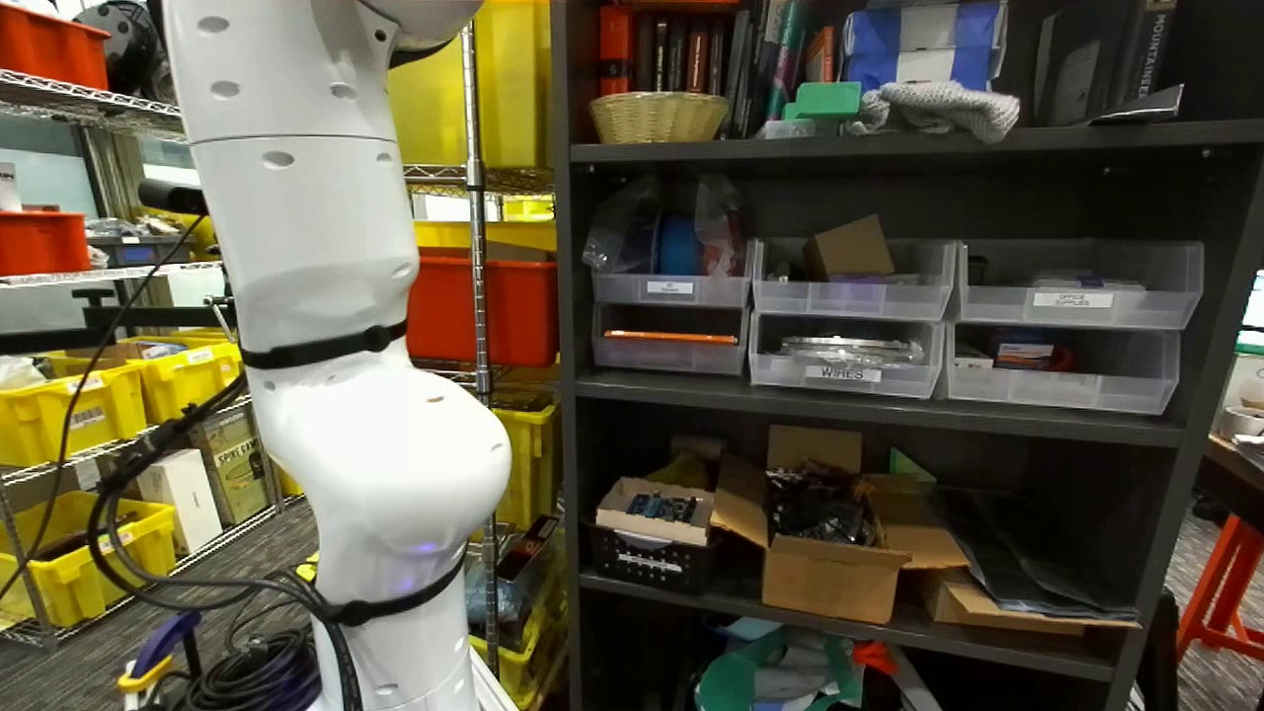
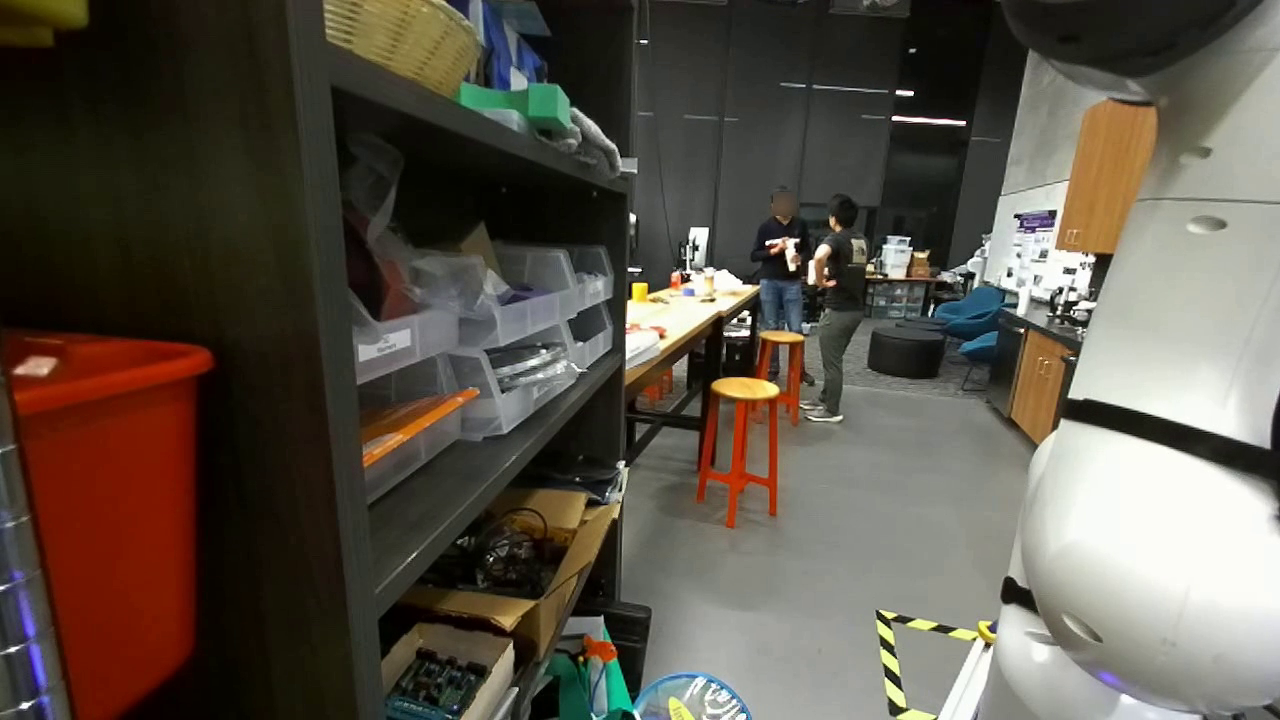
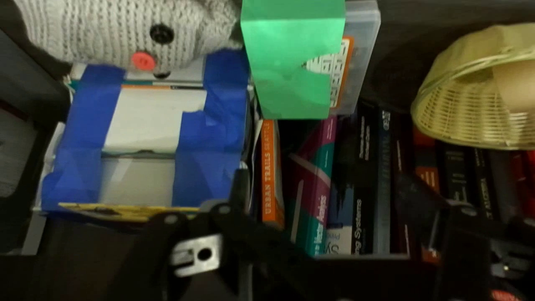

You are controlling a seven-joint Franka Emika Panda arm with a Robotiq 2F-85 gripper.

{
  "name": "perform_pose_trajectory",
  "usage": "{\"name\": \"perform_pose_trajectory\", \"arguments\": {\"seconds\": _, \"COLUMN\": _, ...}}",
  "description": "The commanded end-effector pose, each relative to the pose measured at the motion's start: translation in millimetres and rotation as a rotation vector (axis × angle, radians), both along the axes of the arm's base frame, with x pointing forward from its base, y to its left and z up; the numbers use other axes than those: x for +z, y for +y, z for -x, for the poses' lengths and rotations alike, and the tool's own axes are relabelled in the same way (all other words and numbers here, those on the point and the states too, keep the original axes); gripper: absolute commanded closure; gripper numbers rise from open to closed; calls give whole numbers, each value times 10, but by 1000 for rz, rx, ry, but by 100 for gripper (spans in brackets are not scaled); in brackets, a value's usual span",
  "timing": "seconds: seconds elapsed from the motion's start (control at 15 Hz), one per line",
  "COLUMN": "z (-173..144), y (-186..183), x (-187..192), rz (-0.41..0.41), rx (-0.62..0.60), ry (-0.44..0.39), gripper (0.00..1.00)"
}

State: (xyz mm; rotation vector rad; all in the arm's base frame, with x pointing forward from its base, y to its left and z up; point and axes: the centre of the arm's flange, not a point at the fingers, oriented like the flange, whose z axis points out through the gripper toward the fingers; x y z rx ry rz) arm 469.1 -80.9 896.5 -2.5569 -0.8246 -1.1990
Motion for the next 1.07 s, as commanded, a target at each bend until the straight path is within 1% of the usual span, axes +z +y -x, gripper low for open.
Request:
{"name": "perform_pose_trajectory", "arguments": {"seconds": 0.0, "z": 100, "y": 137, "x": -160, "rz": 71, "rx": 20, "ry": 113, "gripper": 0}}
{"name": "perform_pose_trajectory", "arguments": {"seconds": 0.2, "z": 38, "y": 235, "x": -337, "rz": 94, "rx": 53, "ry": 199, "gripper": 0}}
{"name": "perform_pose_trajectory", "arguments": {"seconds": 0.53, "z": -126, "y": 259, "x": -623, "rz": 110, "rx": 59, "ry": 281, "gripper": 0}}
{"name": "perform_pose_trajectory", "arguments": {"seconds": 0.73, "z": -223, "y": 224, "x": -780, "rz": 113, "rx": 39, "ry": 290, "gripper": 0}}
{"name": "perform_pose_trajectory", "arguments": {"seconds": 1.0, "z": -306, "y": 181, "x": -884, "rz": 111, "rx": 18, "ry": 283, "gripper": 0}}
